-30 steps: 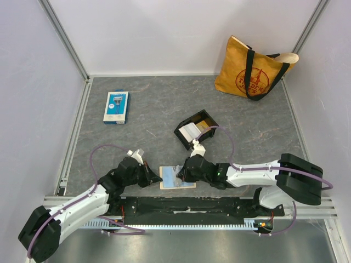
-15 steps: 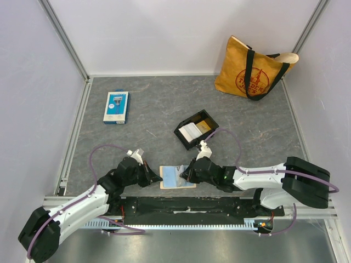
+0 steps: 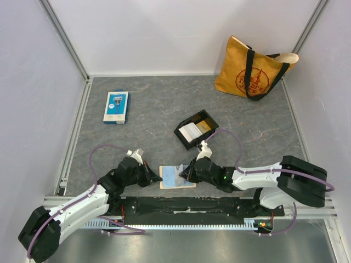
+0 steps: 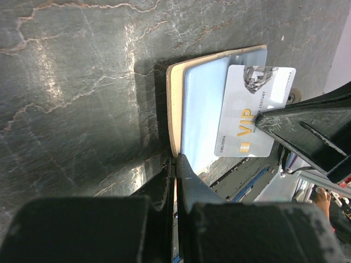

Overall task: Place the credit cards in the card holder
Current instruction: Insert the credit card into the card holder.

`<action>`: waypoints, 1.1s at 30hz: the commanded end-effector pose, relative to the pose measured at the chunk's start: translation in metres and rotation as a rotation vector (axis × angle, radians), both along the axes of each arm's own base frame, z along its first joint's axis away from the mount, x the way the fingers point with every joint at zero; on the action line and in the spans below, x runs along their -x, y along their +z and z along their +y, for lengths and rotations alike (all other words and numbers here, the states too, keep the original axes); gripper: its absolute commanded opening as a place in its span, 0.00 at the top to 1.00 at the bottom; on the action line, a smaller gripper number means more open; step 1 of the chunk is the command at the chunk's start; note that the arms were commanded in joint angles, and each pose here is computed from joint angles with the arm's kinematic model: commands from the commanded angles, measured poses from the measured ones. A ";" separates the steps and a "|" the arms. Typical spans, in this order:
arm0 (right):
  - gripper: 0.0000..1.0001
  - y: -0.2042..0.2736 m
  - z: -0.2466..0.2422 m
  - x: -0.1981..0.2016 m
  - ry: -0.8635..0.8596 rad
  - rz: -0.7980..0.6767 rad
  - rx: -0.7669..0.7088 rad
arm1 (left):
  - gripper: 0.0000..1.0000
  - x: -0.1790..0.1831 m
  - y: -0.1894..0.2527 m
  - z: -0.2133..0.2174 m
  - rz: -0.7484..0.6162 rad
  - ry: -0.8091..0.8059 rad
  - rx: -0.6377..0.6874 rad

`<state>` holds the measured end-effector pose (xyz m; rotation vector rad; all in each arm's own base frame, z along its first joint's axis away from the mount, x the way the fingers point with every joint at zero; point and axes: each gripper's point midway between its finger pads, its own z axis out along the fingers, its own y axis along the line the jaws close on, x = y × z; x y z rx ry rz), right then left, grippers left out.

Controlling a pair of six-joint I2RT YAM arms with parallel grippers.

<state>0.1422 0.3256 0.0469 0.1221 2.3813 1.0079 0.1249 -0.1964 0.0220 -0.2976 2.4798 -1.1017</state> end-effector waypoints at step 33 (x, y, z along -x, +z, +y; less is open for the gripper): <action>1.00 -0.031 0.013 0.014 0.032 0.121 -0.033 | 0.98 0.005 -0.015 0.004 0.041 0.021 -0.007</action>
